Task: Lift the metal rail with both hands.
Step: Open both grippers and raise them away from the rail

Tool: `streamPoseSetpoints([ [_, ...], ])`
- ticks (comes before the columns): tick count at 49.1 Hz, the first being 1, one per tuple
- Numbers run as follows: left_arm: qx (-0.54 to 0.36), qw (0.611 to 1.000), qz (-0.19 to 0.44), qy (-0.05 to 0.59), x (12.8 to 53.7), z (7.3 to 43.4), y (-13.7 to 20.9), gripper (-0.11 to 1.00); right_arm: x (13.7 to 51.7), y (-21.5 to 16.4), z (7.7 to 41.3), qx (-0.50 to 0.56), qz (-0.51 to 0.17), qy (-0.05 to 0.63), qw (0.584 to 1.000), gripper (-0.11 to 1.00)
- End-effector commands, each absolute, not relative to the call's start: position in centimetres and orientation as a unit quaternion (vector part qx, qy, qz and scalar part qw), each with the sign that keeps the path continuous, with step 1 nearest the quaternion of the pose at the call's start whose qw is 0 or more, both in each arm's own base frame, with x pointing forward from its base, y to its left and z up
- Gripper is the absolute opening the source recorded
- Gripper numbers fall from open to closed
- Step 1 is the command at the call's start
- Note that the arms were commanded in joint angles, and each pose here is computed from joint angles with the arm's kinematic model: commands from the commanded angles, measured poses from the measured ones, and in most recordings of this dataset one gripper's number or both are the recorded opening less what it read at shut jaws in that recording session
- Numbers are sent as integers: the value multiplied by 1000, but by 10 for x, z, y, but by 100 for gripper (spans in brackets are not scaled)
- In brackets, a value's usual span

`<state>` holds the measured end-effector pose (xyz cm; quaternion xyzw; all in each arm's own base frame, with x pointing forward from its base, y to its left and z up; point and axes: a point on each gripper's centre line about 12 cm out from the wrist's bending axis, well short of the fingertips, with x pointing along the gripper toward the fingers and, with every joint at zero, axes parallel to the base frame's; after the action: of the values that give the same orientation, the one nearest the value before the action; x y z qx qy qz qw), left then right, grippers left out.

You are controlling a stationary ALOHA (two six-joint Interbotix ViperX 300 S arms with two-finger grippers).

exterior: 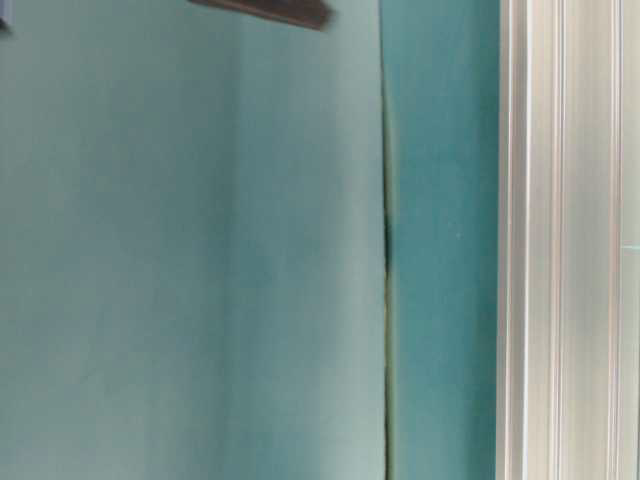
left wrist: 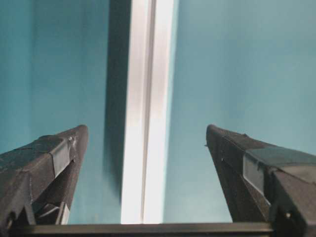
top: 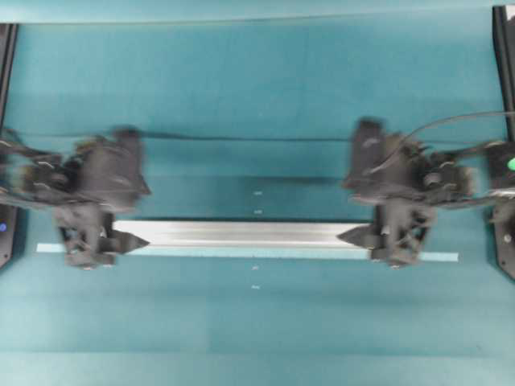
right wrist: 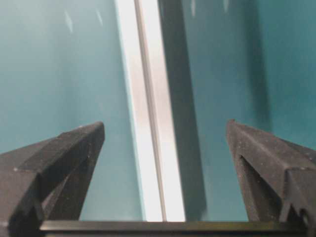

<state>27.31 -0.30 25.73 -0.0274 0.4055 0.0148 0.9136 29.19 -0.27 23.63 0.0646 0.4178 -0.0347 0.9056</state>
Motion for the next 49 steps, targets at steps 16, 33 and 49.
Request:
streamPoseSetpoints([
  [16, -33, 953, 12, 302, 232, 301, -2, 97, 252, -14, 290, 68, -43, 223, 972, 98],
  [33, -39, 974, 19, 222, 215, 327, 3, 97, 219, -16, 314, 68, -46, 157, 984, 98],
  [49, -40, 995, 12, 91, 204, 364, 3, 97, 198, -14, 321, 68, -44, 124, 989, 98],
])
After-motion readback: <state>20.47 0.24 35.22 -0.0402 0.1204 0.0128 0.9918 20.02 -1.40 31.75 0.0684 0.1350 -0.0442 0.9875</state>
